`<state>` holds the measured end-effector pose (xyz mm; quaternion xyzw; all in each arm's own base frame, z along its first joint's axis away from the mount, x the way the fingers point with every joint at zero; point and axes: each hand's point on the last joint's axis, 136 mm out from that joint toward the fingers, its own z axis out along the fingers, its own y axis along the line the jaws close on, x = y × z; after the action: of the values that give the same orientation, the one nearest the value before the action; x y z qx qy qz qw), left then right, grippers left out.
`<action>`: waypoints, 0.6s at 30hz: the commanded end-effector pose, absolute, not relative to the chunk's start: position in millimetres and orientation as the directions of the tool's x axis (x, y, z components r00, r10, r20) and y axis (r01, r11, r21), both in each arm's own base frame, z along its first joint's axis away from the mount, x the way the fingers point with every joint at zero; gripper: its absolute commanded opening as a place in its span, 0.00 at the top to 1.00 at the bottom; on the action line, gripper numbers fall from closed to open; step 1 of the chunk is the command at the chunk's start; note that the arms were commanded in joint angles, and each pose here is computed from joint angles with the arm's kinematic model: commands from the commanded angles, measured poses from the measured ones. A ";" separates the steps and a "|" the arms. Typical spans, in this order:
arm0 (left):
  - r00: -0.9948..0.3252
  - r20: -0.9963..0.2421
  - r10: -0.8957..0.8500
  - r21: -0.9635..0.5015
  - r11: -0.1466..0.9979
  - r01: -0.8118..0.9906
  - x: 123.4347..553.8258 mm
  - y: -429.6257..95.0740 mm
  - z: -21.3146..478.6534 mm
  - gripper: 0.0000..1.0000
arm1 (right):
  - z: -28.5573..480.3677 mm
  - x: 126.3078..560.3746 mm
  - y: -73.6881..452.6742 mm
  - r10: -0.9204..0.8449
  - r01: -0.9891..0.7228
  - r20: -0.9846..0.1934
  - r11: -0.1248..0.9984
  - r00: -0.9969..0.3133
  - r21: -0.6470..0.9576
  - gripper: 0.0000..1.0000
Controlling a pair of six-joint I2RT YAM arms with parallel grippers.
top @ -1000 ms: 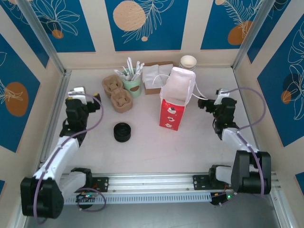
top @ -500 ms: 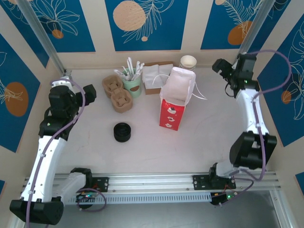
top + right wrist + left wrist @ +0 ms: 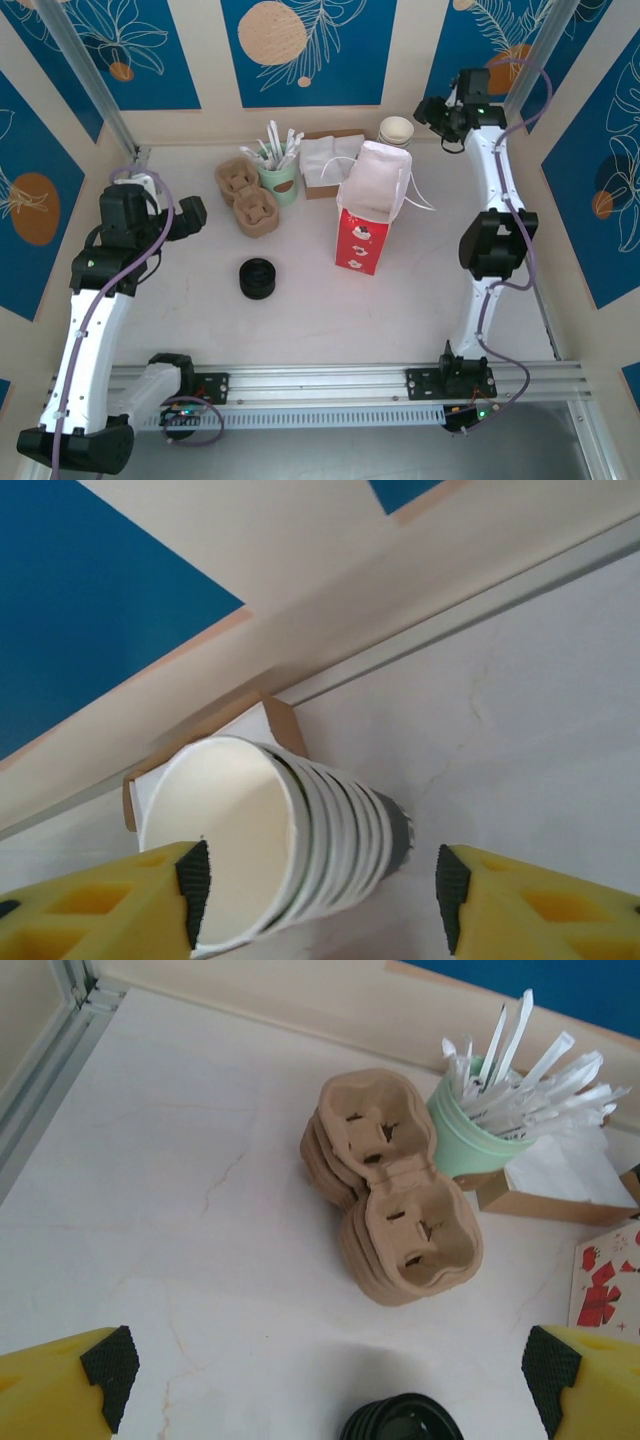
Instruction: Pack the takeout coffee
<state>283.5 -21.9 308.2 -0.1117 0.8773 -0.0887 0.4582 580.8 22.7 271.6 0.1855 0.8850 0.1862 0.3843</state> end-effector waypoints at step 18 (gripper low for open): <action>-0.595 -0.762 -0.255 -0.255 0.963 -0.087 279.7 -28.2 303.7 0.00 | 250.6 600.3 46.1 0.352 0.177 -0.660 0.931 -0.664 0.318 0.49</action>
<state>281.6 -23.1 300.1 -0.1112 0.8860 -0.0886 0.4412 599.2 46.5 247.2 0.1551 0.9043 0.1314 0.3754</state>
